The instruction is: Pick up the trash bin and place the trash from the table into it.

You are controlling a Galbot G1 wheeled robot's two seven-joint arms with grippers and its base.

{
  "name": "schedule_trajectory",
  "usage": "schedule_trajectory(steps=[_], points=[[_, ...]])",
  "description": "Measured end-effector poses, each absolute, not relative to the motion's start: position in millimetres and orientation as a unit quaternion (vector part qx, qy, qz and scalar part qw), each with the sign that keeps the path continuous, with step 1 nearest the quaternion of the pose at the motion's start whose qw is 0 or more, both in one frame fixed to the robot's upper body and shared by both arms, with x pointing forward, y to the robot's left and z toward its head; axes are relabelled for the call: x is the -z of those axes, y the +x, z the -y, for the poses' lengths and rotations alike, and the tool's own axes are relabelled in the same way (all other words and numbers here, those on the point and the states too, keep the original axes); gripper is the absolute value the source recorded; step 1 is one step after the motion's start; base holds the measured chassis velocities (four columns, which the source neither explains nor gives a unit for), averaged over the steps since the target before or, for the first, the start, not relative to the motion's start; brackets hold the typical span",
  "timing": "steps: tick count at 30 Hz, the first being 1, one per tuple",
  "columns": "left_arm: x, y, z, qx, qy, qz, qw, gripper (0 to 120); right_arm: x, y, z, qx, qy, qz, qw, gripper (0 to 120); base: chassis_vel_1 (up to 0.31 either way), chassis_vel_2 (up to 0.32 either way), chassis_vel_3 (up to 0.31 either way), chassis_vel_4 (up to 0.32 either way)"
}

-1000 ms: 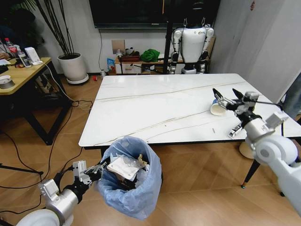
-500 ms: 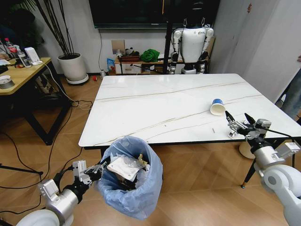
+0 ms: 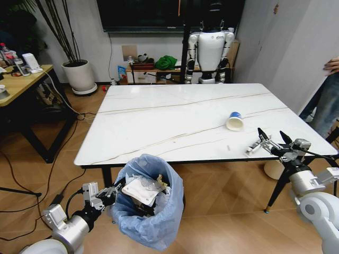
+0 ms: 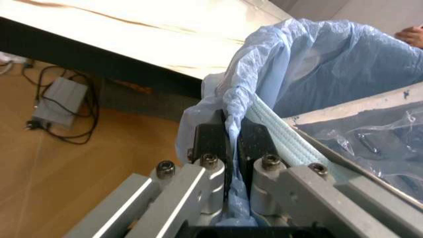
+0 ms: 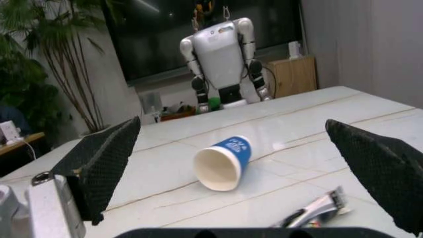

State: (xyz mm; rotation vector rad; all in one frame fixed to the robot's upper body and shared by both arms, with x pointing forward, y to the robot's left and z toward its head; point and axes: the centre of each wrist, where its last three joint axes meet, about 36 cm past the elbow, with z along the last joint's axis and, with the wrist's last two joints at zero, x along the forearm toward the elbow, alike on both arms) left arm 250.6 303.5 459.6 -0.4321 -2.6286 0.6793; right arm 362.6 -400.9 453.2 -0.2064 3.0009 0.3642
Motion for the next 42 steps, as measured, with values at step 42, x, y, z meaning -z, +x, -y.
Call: schedule_trajectory(steps=[42], points=[[-456, 249, -305, -0.240, -0.156, 0.935, 0.210, 0, -507, 382, 320, -0.133, -0.067, -0.989, -0.017, 100, -0.075, -0.086, 0.085, 0.085]])
